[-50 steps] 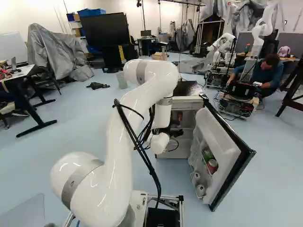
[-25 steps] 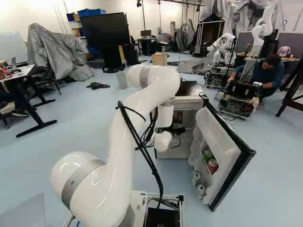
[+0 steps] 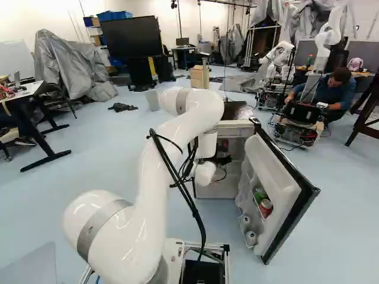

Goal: Grab a drink from the fridge

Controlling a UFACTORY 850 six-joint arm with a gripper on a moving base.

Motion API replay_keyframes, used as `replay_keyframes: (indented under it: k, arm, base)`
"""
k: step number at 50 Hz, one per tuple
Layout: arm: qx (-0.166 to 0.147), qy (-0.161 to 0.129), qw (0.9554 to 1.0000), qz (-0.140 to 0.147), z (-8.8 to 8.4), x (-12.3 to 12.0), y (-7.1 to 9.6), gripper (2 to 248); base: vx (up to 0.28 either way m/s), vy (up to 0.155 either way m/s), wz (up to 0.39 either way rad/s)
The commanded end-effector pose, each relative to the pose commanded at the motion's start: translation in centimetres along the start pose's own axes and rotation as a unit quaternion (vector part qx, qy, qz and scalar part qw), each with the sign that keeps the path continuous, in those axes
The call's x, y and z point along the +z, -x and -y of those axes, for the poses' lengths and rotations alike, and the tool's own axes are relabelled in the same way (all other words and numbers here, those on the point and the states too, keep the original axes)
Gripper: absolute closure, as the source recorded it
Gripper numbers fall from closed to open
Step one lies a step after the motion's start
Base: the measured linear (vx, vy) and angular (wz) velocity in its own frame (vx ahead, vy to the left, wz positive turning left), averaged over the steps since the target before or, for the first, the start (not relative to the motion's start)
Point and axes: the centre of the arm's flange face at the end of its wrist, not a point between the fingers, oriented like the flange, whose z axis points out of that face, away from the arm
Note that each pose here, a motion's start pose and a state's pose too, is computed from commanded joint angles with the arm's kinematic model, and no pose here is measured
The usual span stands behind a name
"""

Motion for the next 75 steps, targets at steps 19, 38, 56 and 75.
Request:
replay_keyframes:
  k: [19,38,56,75]
  arm:
    - [-0.005,-0.007,0.9999,-0.008,0.6,3.2,0.5,3]
    - [-0.008,-0.012,0.9999,-0.009,1.0,5.5,0.9,3]
    - [-0.010,-0.015,0.9998,-0.006,1.3,7.2,1.3,3]
    - [-0.010,-0.016,0.9998,-0.001,1.4,8.2,3.3,3]
  base:
    - [0.000,0.000,0.000]
    - [0.000,0.000,0.000]
    - [0.000,0.000,0.000]
    - [0.000,0.000,0.000]
